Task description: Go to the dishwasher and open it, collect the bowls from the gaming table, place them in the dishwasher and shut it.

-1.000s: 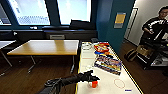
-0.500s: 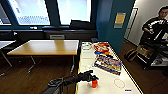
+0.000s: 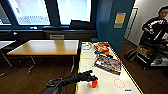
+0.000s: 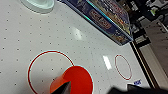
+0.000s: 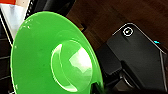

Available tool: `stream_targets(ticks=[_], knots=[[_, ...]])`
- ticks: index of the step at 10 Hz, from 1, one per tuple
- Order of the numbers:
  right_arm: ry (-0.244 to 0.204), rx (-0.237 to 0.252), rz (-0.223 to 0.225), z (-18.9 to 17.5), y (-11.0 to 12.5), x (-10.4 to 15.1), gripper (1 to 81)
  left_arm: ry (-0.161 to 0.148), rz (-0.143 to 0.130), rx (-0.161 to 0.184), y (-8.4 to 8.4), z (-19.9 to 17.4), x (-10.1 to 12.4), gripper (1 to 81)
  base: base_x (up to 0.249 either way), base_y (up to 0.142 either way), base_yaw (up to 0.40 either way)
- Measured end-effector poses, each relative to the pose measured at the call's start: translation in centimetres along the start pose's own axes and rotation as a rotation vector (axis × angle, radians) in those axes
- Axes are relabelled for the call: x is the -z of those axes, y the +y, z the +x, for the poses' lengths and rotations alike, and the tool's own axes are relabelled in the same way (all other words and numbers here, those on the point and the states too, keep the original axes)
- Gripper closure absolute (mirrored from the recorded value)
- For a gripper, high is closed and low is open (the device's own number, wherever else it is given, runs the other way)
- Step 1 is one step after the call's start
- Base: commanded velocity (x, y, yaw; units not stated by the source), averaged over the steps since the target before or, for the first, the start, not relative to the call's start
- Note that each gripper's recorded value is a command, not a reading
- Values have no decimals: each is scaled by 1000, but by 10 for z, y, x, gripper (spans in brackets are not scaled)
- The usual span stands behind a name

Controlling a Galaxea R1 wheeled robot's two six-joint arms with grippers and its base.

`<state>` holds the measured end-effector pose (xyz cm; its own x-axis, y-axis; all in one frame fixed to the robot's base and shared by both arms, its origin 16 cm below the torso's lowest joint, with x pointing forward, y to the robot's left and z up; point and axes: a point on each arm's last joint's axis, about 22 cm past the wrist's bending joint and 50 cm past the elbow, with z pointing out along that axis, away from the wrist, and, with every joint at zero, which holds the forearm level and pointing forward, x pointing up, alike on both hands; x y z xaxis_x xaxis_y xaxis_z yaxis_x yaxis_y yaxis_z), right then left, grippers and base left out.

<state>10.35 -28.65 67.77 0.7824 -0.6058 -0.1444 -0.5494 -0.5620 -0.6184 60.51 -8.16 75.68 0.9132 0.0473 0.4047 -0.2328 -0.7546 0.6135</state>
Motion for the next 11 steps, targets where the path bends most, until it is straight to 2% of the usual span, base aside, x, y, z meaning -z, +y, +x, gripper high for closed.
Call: stream_targets(ticks=[2,3,5,7,10,11], knots=[[-3,0,5,-1,-2,-2,811,-5,46,32,-43,-10,9,10,0,0,0],[-6,1,11,-2,-5,-2,811,-16,58,43,-53,-19,9,10,0,0,0],[-6,3,13,-2,-6,-2,811,-22,47,42,-48,-23,6,10,0,0,0],[-5,7,17,0,-8,-3,811,-20,54,41,-53,-22,8,10,0,0,0],[-8,10,20,1,-10,-3,811,-26,37,34,-34,-26,-2,10,0,0,0],[-9,10,21,0,-11,-4,811,-22,47,41,-36,-26,-4,10,0,0,0]])
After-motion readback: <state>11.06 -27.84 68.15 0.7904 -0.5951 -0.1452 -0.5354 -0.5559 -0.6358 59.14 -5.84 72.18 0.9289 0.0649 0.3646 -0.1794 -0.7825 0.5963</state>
